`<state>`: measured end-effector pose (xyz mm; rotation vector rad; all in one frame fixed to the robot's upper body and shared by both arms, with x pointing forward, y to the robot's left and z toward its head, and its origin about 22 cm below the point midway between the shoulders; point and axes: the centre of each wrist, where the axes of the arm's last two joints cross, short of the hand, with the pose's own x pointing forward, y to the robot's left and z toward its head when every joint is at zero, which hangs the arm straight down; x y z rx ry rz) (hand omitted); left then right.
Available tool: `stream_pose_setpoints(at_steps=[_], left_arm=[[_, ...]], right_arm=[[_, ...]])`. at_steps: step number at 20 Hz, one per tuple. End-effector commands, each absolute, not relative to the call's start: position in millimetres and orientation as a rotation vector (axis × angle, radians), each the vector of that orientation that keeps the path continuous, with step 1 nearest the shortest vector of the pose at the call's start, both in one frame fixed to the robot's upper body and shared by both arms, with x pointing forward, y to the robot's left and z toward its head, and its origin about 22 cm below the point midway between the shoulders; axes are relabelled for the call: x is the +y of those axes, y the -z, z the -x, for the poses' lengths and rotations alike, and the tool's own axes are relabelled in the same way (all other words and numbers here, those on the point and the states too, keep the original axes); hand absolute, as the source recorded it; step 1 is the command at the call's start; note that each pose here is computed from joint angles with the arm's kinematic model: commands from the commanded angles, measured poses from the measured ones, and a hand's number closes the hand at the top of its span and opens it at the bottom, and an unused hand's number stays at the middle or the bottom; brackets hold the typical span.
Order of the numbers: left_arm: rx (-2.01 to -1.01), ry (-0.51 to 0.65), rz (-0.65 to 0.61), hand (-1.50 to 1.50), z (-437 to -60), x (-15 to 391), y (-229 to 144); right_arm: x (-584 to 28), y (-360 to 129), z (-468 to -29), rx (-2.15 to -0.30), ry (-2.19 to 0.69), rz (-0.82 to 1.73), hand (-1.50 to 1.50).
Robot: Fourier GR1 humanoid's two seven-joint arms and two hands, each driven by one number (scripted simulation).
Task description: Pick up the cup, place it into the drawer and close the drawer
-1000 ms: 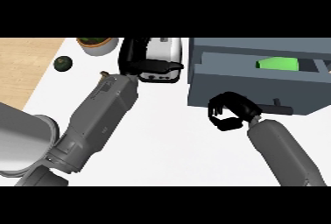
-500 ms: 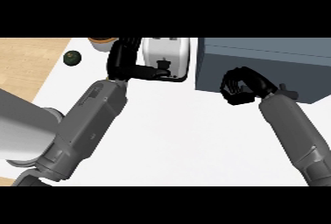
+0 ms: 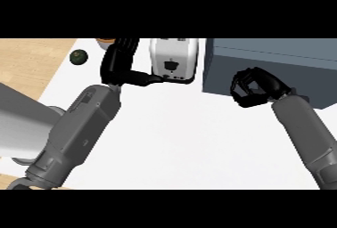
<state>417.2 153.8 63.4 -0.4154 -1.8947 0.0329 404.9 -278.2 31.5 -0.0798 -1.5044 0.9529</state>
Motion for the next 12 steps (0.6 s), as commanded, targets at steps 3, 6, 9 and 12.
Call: stream_pose_setpoints(at_steps=[3,6,9,12], left_arm=[[-1.887,-0.024,0.430,-1.50,-411.7,161.7,-55.3],[-1.888,-0.027,0.476,-1.50,-411.5,155.2,-58.8],[-1.887,-0.015,0.471,-1.50,-411.6,159.8,-58.6],[-1.895,-0.019,0.456,-1.50,-413.0,174.0,-61.6]], right_arm=[[-312.4,-116.7,-435.4,-1.615,-0.836,0.326,1.50],[-311.5,-118.0,-434.5,-1.629,-0.817,0.293,1.50],[-317.5,-127.4,-433.8,-1.630,-0.822,0.283,1.50],[-327.4,-127.3,-429.7,-1.627,-0.801,0.268,1.50]])
